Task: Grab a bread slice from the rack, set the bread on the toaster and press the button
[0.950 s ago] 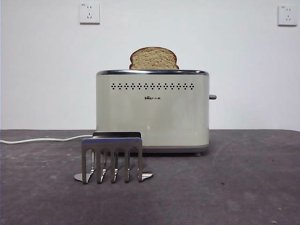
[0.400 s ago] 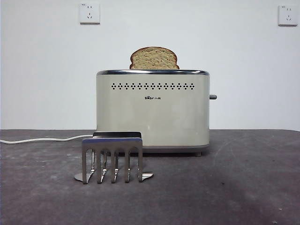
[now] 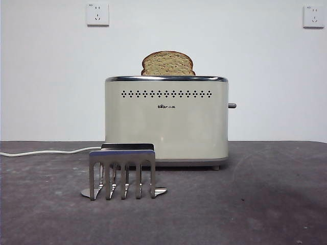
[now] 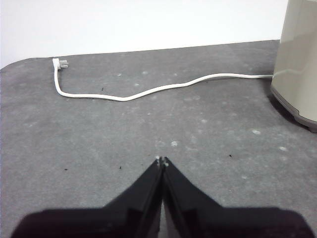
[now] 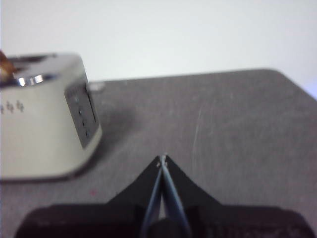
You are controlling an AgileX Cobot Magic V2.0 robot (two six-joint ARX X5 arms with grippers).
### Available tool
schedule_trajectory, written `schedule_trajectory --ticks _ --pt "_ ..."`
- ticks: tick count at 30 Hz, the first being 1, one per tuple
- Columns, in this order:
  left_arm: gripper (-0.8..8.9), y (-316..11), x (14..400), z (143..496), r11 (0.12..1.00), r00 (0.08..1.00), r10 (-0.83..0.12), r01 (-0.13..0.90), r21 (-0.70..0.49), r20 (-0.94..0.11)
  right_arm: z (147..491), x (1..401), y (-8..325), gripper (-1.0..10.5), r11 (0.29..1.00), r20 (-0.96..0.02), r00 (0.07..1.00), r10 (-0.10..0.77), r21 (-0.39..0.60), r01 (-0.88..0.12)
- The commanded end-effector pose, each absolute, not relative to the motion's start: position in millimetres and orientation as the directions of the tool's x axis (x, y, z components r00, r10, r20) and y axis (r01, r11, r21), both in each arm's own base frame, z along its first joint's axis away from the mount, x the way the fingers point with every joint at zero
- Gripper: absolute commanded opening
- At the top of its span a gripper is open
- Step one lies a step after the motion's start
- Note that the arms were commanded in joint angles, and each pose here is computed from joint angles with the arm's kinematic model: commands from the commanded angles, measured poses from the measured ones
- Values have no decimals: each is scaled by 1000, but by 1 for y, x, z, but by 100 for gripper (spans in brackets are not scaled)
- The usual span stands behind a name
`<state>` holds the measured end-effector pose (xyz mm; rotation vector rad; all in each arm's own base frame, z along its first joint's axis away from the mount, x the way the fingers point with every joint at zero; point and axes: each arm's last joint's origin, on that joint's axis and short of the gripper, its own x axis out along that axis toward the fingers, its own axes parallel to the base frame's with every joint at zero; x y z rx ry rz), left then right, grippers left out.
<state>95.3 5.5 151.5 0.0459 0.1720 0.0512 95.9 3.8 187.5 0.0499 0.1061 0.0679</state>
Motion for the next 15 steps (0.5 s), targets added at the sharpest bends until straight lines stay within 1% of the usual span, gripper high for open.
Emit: schedule_trajectory --ticks 1,3,7,11,15 --pt "-4 6 96 147 998 982 57 -50 44 -179 171 97 4 1 995 -126 990 68 80 -58" --pt "-4 6 96 147 998 982 57 -50 44 -179 162 97 4 1 993 -138 988 68 105 -54" --pt "-4 6 96 147 998 982 57 -50 44 -179 152 97 4 1 991 -143 987 69 121 -51" --pt "-4 6 96 147 998 982 57 -50 44 -179 148 96 4 1 992 -176 982 69 120 -48" --pt "-4 6 96 147 998 982 58 -51 44 -179 148 96 4 1 989 -175 982 72 138 -48"
